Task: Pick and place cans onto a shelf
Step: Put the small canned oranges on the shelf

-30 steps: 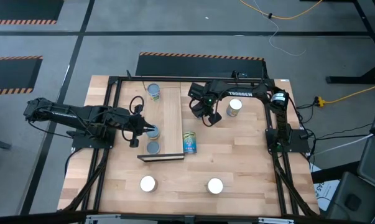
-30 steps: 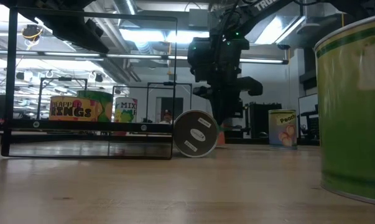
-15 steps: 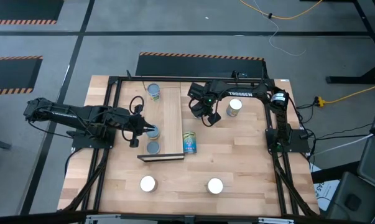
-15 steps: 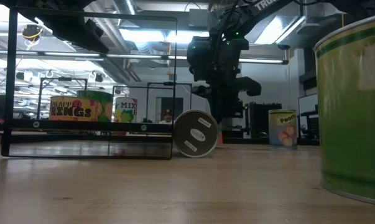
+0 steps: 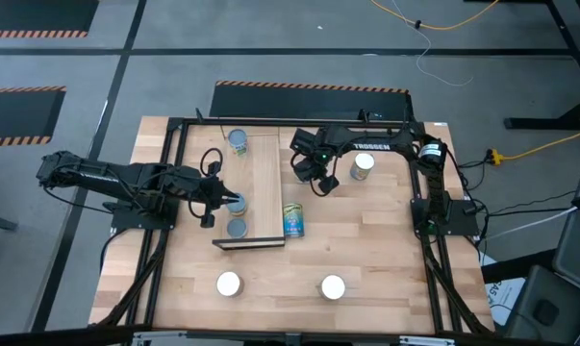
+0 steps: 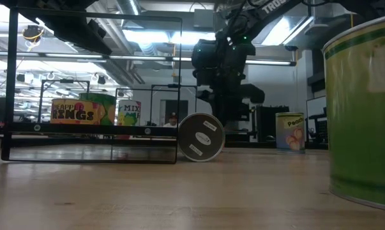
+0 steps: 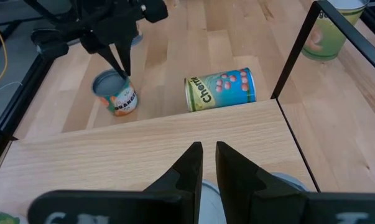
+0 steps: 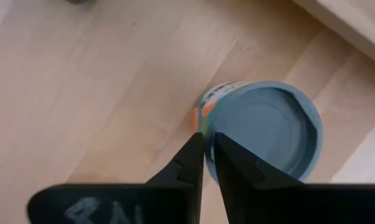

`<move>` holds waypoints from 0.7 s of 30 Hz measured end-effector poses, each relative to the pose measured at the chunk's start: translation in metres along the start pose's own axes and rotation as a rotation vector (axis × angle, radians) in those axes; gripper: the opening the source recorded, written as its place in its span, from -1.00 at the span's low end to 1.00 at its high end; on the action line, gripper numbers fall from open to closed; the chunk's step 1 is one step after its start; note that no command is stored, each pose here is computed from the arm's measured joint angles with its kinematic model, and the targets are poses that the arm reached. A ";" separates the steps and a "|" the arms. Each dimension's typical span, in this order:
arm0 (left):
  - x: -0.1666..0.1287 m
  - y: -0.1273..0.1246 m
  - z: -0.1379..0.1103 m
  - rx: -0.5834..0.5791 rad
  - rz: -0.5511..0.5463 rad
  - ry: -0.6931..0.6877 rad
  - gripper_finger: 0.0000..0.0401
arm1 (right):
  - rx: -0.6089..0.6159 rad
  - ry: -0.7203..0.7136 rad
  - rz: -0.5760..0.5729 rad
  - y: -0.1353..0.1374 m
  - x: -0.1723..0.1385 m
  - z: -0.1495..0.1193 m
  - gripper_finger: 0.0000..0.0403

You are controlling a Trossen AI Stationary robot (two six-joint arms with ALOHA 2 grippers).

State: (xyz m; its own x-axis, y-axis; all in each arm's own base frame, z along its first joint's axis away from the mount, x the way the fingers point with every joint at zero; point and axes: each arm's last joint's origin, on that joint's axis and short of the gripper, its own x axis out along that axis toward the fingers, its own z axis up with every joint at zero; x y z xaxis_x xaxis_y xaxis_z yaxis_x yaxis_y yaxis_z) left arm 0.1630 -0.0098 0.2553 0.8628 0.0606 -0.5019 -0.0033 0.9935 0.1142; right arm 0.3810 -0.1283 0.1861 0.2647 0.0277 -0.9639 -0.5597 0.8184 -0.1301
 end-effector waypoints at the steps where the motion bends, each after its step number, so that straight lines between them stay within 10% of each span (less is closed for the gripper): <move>1: 0.000 0.000 0.000 0.000 0.000 0.000 -0.81 | 0.014 -0.003 -0.010 0.000 0.003 -0.001 -0.77; 21: 0.000 0.000 0.000 0.000 0.000 0.000 -0.81 | 0.010 -0.005 -0.043 -0.001 0.006 -0.001 -0.93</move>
State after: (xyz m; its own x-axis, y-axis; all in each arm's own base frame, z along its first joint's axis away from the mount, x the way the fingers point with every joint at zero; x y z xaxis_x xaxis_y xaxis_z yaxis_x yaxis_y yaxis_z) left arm 0.1630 -0.0098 0.2553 0.8629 0.0606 -0.5018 -0.0033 0.9934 0.1142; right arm 0.3819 -0.1293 0.1806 0.2922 -0.0053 -0.9564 -0.5397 0.8247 -0.1694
